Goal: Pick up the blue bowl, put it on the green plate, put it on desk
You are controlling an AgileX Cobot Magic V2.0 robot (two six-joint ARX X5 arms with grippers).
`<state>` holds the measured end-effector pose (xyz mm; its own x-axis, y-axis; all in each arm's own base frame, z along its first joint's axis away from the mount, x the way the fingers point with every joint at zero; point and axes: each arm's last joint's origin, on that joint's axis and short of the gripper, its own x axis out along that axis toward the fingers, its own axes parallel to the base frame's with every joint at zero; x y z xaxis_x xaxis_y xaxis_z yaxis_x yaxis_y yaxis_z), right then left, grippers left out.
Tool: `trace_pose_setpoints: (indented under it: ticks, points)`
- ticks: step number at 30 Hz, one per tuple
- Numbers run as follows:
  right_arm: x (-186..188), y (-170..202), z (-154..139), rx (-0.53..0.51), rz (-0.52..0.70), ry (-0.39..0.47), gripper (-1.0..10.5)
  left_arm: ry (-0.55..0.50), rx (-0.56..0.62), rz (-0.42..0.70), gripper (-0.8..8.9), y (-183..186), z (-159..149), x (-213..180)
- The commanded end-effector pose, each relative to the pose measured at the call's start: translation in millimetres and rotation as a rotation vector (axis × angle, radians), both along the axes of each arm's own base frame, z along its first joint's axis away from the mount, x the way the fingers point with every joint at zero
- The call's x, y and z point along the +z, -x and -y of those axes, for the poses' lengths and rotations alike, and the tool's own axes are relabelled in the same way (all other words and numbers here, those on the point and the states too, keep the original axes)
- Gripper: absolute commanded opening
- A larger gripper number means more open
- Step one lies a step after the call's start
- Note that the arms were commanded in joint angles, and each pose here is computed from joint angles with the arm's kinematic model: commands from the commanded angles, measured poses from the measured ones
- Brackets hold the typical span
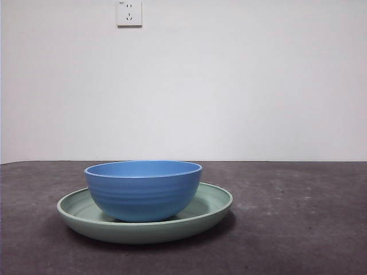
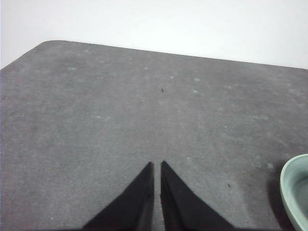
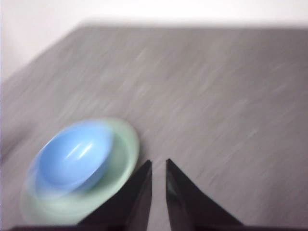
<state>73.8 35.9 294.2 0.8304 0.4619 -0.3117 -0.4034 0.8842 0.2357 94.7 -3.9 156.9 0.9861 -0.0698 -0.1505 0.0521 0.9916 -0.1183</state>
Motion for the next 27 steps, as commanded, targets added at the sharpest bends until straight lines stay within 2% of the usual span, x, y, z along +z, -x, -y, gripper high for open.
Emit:
trace_pose_setpoints:
  ticks: [1, 4, 7, 10, 18, 23, 27]
  points:
    - [-35.3, -3.2, 9.8, -0.119, 0.149, -0.026, 0.4, -0.017, 0.002, -0.026, 0.24, -0.9, -0.2, -7.6]
    - [-66.3, -2.1, 21.4, -0.261, 0.211, -0.030, 0.4, -0.017, 0.002, -0.026, 0.24, -0.9, -0.2, -7.6]
    - [-85.2, -2.5, 31.6, -0.413, 0.237, 0.033, 0.4, -0.017, 0.002, -0.026, 0.24, -0.9, -0.2, -7.6]
    - [-97.2, -6.1, 38.4, -0.485, 0.198, 0.122, 0.4, -0.017, 0.002, -0.025, 0.24, -0.9, -0.2, -7.4]
    - [-122.6, -13.6, 43.8, -0.487, 0.190, 0.318, 0.4, -0.017, 0.002, -0.026, 0.24, -0.9, -0.2, -7.5]
    - [-143.7, -21.0, 44.2, -0.484, 0.206, 0.303, 0.4, -0.017, 0.002, -0.026, 0.24, -0.9, -0.2, -7.5]
    - [-142.0, -22.1, 44.2, -0.494, 0.237, 0.269, 0.4, -0.017, 0.002, -0.026, 0.24, -0.9, -0.2, -7.5]
